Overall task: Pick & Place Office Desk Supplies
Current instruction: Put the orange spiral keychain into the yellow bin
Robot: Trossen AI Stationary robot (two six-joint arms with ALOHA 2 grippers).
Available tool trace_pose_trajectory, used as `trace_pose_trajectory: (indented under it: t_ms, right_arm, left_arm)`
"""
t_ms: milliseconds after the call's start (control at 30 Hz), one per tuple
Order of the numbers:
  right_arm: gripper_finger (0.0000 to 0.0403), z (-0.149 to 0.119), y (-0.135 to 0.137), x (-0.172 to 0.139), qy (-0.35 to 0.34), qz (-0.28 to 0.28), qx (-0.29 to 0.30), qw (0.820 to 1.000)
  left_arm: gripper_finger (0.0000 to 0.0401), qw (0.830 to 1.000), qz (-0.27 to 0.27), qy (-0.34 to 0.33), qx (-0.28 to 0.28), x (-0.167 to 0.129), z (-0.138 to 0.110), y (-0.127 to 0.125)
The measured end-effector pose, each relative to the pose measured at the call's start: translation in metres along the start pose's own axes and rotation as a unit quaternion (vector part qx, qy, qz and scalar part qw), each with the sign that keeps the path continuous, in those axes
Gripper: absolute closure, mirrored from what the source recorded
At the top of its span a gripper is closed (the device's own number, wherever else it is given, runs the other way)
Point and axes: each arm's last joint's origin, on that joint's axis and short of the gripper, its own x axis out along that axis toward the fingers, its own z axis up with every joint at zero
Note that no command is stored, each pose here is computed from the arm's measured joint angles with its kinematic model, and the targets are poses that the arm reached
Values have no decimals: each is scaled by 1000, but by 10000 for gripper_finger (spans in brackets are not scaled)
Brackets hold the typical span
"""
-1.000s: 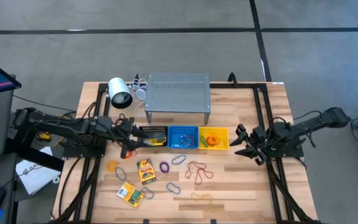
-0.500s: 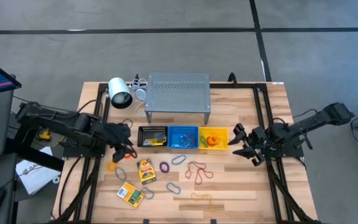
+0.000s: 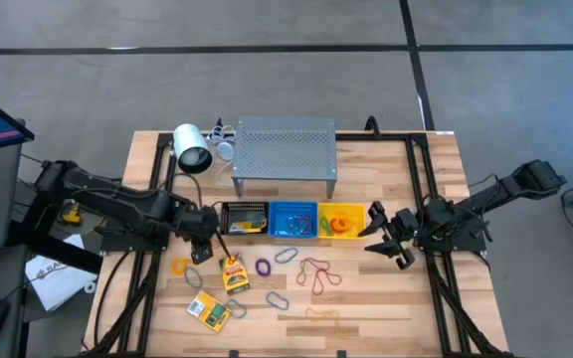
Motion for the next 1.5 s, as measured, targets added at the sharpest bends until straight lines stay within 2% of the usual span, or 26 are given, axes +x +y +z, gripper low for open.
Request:
trace_pose_trajectory:
  t_ms: [367,633,933,1200,1500]
  right_arm:
    - [223,-2,5,2,-3,18,4,1000]
    - [223,-2,5,2,-4,18,4,1000]
    - [223,-2,5,2,-4,18,4,1000]
    - [223,-2,5,2,-4,18,4,1000]
    - [223,-2,5,2,-2,18,4,1000]
  left_arm:
    - [216,996,59,67,-28,37,-6,2]
    - [216,999,30,40,-14,39,-4,-8]
    - [216,999,33,38,-5,39,-13,-18]
    - [216,995,56,70,-52,59,-35,-5]
    - [216,996,43,65,-52,63,-36,-5]
